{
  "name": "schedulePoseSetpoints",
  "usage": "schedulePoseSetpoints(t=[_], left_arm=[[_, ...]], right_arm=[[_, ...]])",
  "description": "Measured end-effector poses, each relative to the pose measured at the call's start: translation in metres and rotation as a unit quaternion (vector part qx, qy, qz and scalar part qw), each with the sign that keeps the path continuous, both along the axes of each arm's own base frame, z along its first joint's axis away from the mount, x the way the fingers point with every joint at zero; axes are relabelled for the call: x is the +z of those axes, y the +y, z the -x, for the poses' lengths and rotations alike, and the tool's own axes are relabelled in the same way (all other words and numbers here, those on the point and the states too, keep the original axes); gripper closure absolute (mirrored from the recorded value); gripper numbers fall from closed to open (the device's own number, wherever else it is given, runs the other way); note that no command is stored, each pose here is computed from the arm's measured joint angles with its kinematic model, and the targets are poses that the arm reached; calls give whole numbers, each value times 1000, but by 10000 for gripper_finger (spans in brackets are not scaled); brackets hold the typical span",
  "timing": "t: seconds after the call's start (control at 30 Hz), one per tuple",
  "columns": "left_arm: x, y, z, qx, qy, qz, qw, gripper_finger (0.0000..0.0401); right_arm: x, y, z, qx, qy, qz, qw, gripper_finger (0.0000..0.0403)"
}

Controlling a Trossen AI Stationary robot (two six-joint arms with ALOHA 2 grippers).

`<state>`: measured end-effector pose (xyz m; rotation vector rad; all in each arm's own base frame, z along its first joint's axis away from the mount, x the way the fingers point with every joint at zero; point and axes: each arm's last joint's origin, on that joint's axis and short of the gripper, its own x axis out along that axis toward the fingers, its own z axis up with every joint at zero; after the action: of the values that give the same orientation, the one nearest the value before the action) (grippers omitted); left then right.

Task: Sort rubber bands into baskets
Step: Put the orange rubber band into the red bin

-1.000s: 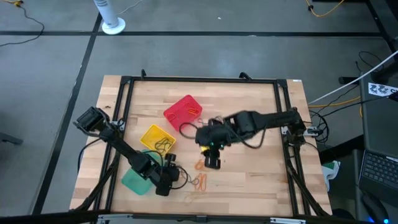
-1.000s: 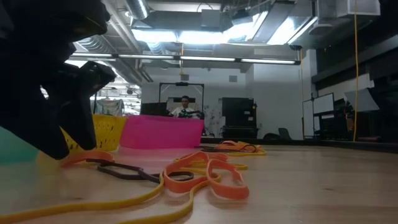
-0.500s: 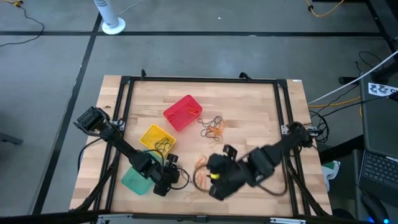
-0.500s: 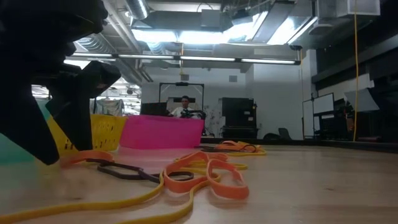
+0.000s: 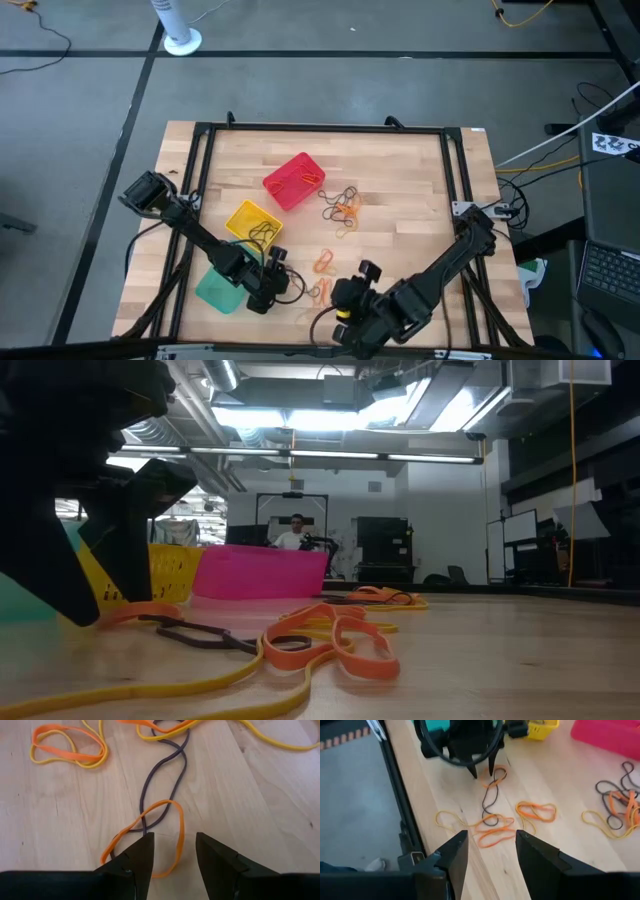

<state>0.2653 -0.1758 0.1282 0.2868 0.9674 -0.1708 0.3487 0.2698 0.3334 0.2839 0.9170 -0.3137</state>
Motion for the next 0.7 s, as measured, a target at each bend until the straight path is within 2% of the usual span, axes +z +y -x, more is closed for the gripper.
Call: schedulePoseSetpoints(t=[0.2, 0.4, 0.53, 0.6, 0.7], left_arm=[[-1, 0, 0, 0, 1, -1, 1000, 258], [-15, -3, -4, 23, 11, 10, 1000, 258], [-15, -3, -4, 39, 11, 23, 999, 260], [-14, -3, -4, 40, 9, 28, 999, 270], [-13, -5, -4, 38, 10, 35, 999, 306]], right_arm=[[-19, 6, -8, 3, 25, 3, 1000, 237], [-19, 6, -8, 4, 23, -1, 1000, 237], [-19, 7, -8, 4, 22, -2, 1000, 237], [-18, 7, -9, 5, 22, -5, 1000, 237], [-18, 7, -9, 6, 18, -8, 1000, 237]])
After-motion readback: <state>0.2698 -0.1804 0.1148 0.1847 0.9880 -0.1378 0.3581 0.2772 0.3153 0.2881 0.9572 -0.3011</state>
